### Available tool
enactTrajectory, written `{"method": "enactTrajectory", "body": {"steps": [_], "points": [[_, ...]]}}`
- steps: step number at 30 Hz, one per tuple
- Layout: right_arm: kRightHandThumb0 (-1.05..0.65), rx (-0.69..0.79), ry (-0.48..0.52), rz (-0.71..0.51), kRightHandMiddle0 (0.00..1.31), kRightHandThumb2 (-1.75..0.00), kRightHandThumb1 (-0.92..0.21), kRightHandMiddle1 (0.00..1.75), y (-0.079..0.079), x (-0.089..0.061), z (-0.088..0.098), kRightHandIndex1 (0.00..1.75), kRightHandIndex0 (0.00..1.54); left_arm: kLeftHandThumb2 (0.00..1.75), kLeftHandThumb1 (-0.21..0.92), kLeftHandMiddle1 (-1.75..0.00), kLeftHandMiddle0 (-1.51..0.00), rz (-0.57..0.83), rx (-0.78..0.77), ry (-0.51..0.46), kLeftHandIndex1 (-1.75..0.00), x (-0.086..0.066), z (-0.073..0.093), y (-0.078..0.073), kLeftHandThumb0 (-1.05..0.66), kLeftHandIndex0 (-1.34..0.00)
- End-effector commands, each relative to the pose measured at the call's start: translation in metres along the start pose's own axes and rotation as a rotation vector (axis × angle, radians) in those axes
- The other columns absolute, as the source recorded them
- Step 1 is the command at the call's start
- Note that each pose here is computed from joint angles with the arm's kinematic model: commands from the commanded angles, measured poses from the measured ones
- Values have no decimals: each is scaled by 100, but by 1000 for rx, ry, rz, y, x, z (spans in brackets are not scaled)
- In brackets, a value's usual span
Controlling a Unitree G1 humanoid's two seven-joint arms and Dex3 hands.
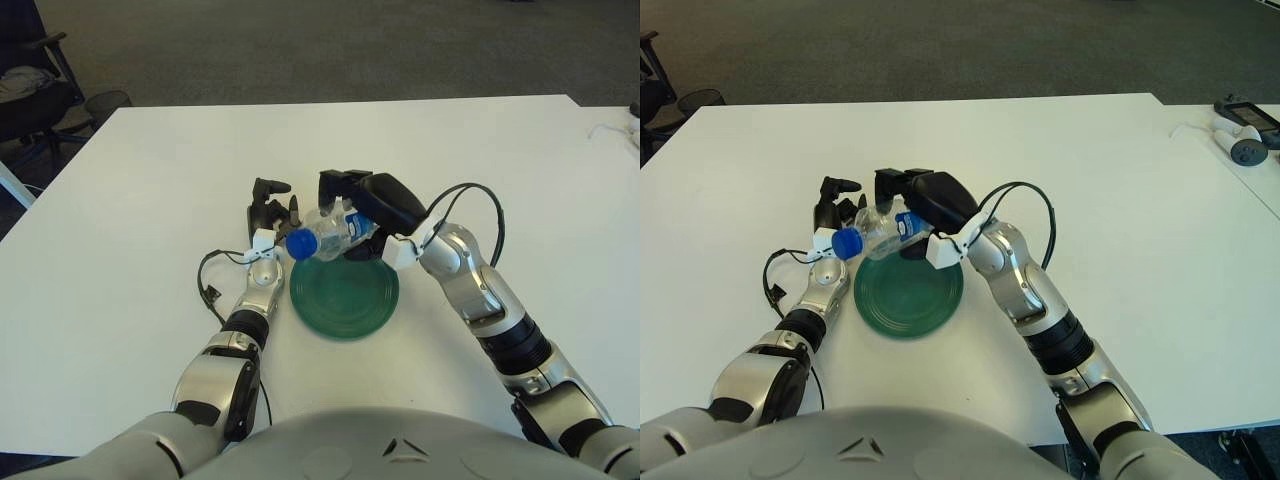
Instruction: Put the bottle into the plate.
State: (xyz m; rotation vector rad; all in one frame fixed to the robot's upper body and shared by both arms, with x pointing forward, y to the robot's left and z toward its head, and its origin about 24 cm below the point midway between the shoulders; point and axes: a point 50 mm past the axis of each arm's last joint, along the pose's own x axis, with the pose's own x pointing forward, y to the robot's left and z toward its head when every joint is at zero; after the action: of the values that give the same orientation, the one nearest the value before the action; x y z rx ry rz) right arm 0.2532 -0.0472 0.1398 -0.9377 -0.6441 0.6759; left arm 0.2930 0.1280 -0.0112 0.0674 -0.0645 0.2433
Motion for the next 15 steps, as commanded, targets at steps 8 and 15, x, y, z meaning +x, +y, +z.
{"method": "enactTrajectory", "body": {"steps": [8, 15], "points": [[0, -69, 0, 22, 53, -152, -12, 175, 7, -2, -6, 166, 79, 95, 60, -175, -93, 6, 65, 96, -175, -22, -28, 13, -40, -40], [0, -63, 34, 64, 55, -154, -10, 175, 19, -11, -12, 165, 81, 94, 61, -175, -91, 12, 73, 102, -175, -22, -27, 11, -40, -39]]}}
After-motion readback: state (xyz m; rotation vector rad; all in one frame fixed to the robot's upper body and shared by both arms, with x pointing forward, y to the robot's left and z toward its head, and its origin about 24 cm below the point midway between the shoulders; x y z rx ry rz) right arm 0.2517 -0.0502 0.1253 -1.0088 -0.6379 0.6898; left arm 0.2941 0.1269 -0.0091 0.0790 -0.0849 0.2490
